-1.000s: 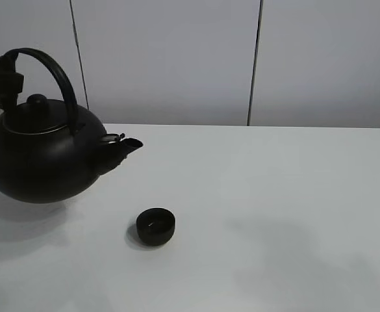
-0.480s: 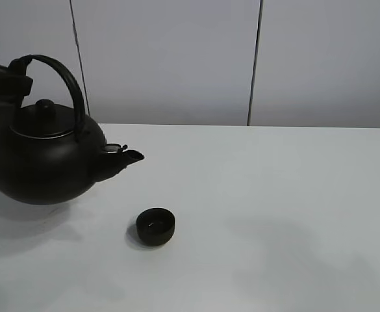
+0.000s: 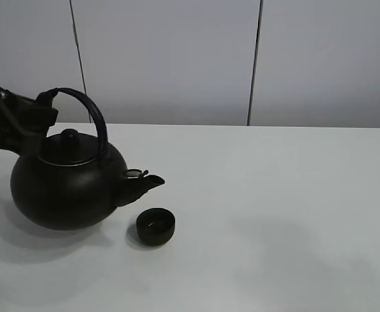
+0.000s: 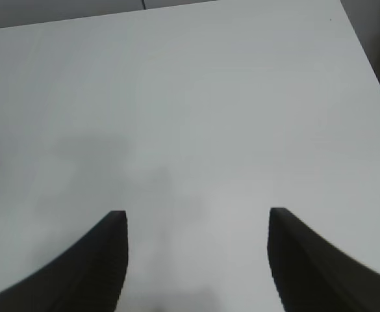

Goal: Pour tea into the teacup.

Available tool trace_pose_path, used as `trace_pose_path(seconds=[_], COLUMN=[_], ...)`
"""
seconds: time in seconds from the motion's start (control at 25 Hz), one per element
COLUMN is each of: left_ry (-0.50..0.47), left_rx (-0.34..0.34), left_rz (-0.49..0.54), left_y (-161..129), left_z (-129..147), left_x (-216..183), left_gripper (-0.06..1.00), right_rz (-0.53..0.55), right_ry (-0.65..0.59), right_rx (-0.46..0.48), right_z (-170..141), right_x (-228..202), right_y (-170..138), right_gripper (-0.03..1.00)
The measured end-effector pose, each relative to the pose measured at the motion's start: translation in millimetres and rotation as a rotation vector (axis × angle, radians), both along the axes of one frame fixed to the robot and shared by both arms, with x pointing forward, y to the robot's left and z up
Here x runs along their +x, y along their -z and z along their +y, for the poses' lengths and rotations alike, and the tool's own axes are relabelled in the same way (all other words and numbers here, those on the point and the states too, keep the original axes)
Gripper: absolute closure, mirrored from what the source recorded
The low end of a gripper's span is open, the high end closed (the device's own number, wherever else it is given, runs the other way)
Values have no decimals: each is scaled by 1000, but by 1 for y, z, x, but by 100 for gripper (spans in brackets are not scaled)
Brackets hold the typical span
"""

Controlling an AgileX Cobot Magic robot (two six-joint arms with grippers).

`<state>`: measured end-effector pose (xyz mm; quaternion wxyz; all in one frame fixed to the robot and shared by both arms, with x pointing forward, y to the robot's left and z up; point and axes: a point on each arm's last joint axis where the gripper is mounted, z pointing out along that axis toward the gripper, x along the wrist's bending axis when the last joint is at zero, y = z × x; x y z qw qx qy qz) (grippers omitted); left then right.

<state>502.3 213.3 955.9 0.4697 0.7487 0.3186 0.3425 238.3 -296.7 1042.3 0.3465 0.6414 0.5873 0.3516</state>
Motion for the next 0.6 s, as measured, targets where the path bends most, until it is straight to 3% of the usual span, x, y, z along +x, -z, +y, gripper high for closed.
trace_pose_path(seconds=[0.28,0.6], left_ry=[-10,-4], left_rx=[-37,22], left_rz=[-35,-46], left_y=[-6,-6], left_z=[-1,0], left_x=[3,6], left_gripper=[82,82], right_rz=[0,0], right_ry=[0,0], right_rx=[0,0], right_z=[0,0], right_x=[0,0], right_y=[0,0], right_gripper=[53,53])
